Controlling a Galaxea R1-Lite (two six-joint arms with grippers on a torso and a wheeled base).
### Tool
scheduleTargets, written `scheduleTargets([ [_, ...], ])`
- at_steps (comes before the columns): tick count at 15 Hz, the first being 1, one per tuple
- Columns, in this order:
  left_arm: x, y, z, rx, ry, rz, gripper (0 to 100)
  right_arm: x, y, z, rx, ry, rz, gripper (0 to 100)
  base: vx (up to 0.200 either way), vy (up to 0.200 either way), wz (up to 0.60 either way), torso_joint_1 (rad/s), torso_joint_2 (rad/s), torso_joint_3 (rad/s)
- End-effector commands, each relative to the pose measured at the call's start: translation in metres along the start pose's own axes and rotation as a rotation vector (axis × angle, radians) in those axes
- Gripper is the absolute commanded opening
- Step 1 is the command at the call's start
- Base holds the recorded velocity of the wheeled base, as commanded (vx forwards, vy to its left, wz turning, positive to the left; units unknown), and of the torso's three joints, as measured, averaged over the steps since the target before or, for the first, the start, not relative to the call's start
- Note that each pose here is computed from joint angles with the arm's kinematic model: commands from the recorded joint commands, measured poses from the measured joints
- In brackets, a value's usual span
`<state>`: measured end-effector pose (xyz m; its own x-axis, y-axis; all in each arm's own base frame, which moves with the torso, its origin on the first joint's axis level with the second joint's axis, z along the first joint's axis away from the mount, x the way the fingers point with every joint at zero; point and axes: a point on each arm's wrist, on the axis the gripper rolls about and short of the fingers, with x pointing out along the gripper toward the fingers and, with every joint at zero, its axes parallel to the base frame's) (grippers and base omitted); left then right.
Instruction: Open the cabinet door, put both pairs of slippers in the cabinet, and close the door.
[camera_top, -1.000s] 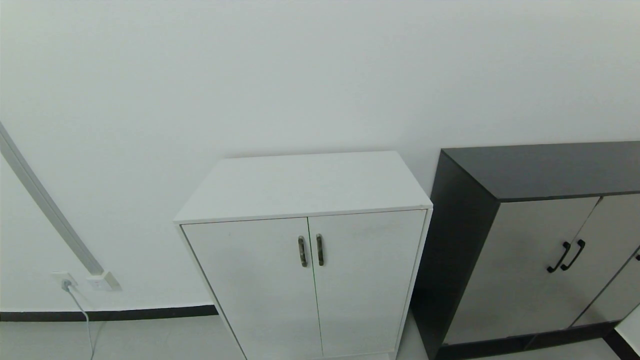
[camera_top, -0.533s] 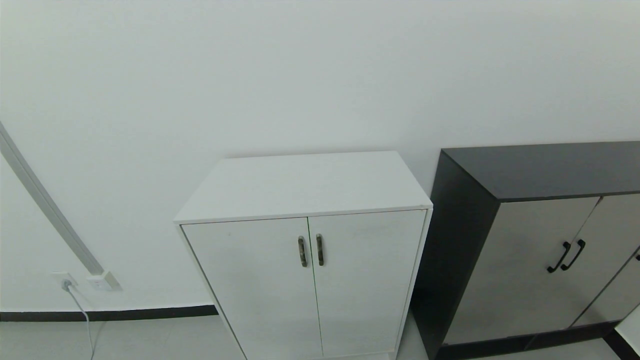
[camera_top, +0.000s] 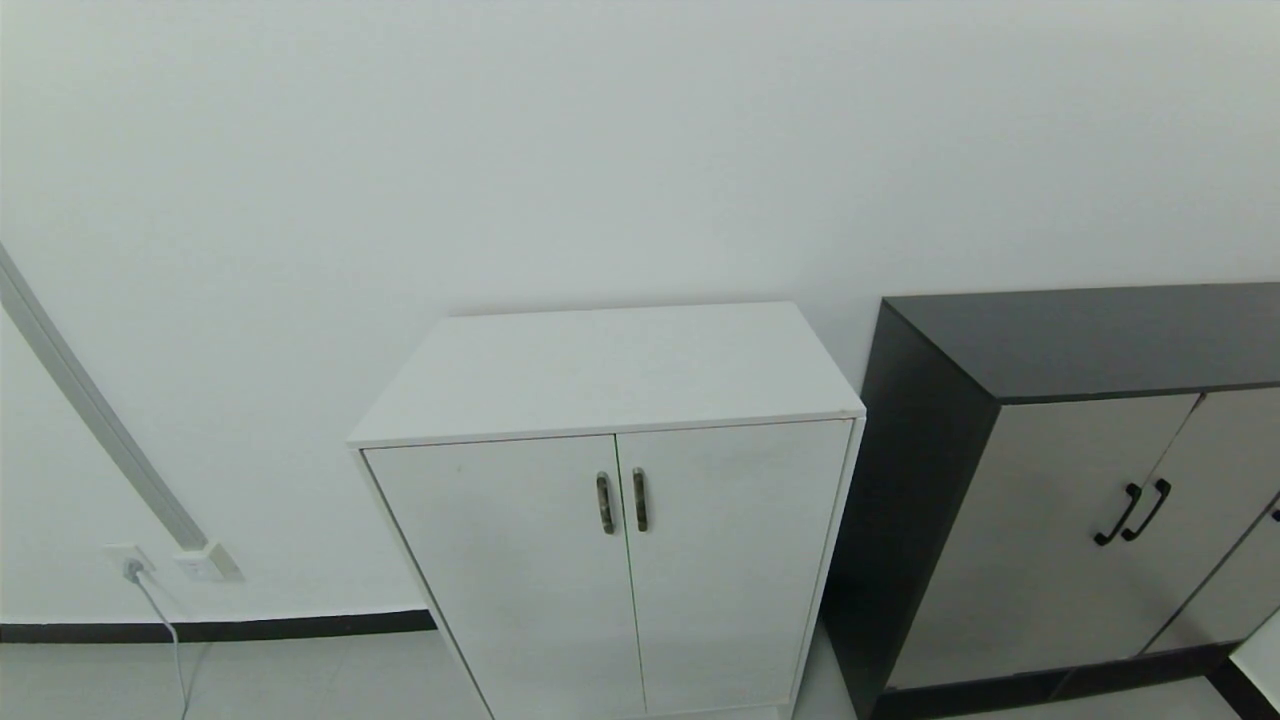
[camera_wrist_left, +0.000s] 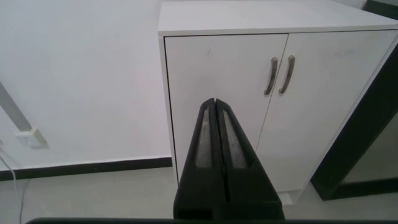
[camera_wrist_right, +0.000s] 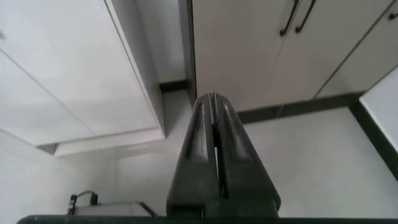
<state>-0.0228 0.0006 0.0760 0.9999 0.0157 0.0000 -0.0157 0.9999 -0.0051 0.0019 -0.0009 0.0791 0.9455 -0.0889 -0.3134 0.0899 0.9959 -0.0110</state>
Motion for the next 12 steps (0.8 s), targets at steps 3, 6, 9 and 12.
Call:
scheduleTargets([
  [3, 0.0, 0.0, 0.0, -0.001, 0.0, 0.001, 0, -0.005, 0.0, -0.002, -0.013, -0.068, 0.037, 0, 0.0, 0.0, 0.0, 0.0, 0.0, 0.0],
  [6, 0.0, 0.0, 0.0, -0.003, 0.0, 0.003, 0, -0.011, -0.001, -0.004, -0.013, -0.151, 0.059, 0, 0.0, 0.0, 0.0, 0.0, 0.0, 0.0],
  [9, 0.0, 0.0, 0.0, -0.004, 0.0, 0.003, 0, -0.016, -0.002, -0.008, -0.011, -0.232, 0.064, 0, 0.0, 0.0, 0.0, 0.0, 0.0, 0.0],
  [12, 0.0, 0.0, 0.0, -0.007, 0.0, 0.003, 0, -0.022, -0.002, -0.011, -0.004, -0.315, 0.064, 0, 0.0, 0.0, 0.0, 0.0, 0.0, 0.0],
])
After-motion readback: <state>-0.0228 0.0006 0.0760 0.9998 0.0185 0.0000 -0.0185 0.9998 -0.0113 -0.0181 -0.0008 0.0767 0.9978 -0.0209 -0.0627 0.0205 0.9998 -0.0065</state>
